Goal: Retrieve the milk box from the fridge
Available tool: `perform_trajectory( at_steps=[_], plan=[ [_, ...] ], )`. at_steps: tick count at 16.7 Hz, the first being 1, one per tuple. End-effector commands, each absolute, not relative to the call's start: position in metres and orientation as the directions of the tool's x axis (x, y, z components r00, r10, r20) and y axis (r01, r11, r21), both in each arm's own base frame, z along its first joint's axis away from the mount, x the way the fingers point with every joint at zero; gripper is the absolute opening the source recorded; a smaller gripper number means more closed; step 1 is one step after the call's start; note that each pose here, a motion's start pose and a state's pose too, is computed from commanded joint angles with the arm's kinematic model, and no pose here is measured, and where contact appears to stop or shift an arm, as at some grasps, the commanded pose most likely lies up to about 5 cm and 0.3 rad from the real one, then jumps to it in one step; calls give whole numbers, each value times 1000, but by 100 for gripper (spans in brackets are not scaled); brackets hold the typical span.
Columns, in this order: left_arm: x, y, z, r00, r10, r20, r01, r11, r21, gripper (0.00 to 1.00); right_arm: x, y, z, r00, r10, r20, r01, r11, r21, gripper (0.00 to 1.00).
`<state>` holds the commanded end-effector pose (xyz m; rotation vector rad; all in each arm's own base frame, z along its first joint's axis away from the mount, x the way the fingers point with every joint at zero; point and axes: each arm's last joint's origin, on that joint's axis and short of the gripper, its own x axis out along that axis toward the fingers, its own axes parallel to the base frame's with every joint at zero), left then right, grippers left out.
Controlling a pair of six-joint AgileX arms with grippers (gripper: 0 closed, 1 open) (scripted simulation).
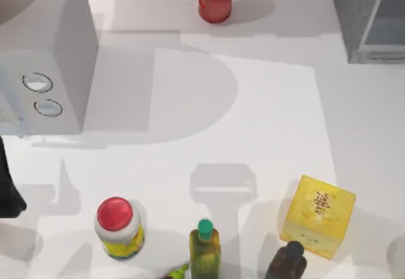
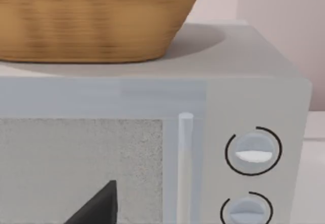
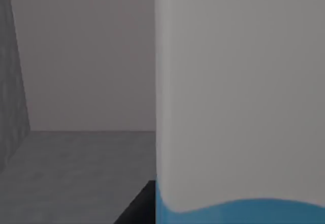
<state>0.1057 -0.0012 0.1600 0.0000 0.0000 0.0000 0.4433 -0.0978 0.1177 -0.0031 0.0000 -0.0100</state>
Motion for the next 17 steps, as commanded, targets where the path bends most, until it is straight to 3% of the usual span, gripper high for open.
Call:
perform_trajectory(
  at_steps=[9, 17],
  plan=[
    [106, -1, 160, 1000, 0, 0, 0, 1000, 0, 100, 443, -99, 120, 1000, -13, 3, 13, 1000, -2, 0],
    [106, -1, 160, 1000, 0, 0, 0, 1000, 0, 100, 443, -99, 169, 1000, -13, 2, 13, 1000, -2, 0]
  ],
)
